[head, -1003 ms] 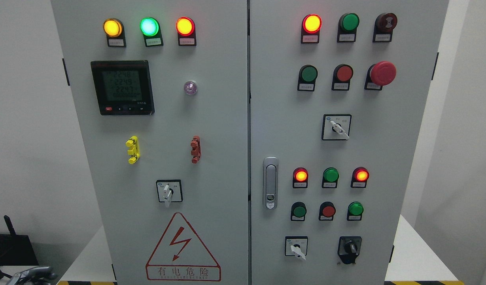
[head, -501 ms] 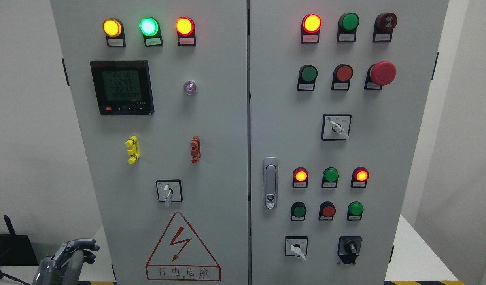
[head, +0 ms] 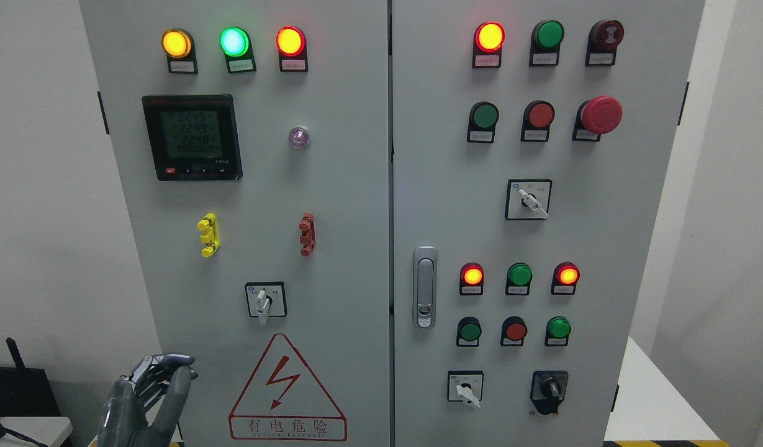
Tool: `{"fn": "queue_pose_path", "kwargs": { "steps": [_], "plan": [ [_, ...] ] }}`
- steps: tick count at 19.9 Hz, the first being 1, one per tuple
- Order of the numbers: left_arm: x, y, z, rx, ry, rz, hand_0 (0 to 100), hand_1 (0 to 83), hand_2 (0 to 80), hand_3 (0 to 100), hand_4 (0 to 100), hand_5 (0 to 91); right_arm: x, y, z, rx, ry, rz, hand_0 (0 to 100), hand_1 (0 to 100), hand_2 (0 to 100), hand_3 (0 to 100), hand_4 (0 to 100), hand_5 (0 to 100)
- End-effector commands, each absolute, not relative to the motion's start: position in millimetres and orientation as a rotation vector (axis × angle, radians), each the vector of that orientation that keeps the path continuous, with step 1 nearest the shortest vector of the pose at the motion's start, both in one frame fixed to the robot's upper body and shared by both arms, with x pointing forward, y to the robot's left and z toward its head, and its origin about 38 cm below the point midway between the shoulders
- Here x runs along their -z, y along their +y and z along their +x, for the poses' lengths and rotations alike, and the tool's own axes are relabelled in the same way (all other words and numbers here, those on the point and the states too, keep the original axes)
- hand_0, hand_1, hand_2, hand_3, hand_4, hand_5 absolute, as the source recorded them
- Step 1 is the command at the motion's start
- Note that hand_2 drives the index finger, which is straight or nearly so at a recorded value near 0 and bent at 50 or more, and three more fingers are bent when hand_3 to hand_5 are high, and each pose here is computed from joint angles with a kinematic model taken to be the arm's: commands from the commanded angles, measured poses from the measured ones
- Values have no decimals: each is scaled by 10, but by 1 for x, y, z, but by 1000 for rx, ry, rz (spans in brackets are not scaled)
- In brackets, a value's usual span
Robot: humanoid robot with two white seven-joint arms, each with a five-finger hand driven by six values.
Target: Turn on light switch 1
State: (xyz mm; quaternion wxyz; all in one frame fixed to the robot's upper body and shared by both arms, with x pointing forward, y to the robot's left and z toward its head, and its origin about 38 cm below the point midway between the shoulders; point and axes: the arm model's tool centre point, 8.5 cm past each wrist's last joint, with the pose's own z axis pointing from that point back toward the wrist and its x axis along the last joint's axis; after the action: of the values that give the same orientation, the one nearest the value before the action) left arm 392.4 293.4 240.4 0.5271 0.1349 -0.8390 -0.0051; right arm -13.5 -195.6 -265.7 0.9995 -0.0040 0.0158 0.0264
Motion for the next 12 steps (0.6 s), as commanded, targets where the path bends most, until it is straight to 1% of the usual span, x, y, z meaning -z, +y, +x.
{"fn": "queue_pose_path", "kwargs": {
  "steps": [1,3,5,10,12],
  "plan": [
    [-255,235,399,46,-2031,239,39,389,493,699,722,674,266,-196,-14,-36,32,-7,120,389,0,0,0,0],
    [-256,231,401,44,-2021,283,25,404,502,709,728,680,266,-196,-14,-36,32,-7,120,389,0,0,0,0],
    [-259,230,403,6,-2006,327,19,411,512,714,732,688,266,-196,-14,-36,32,-7,120,389,0,0,0,0],
    [-270,227,411,-65,-1963,365,12,428,530,727,741,700,266,-195,-14,-34,32,-7,120,389,0,0,0,0],
    [-273,224,413,-85,-1942,376,11,456,532,731,746,703,266,-195,-14,-34,32,-7,120,389,0,0,0,0]
  ]
}}
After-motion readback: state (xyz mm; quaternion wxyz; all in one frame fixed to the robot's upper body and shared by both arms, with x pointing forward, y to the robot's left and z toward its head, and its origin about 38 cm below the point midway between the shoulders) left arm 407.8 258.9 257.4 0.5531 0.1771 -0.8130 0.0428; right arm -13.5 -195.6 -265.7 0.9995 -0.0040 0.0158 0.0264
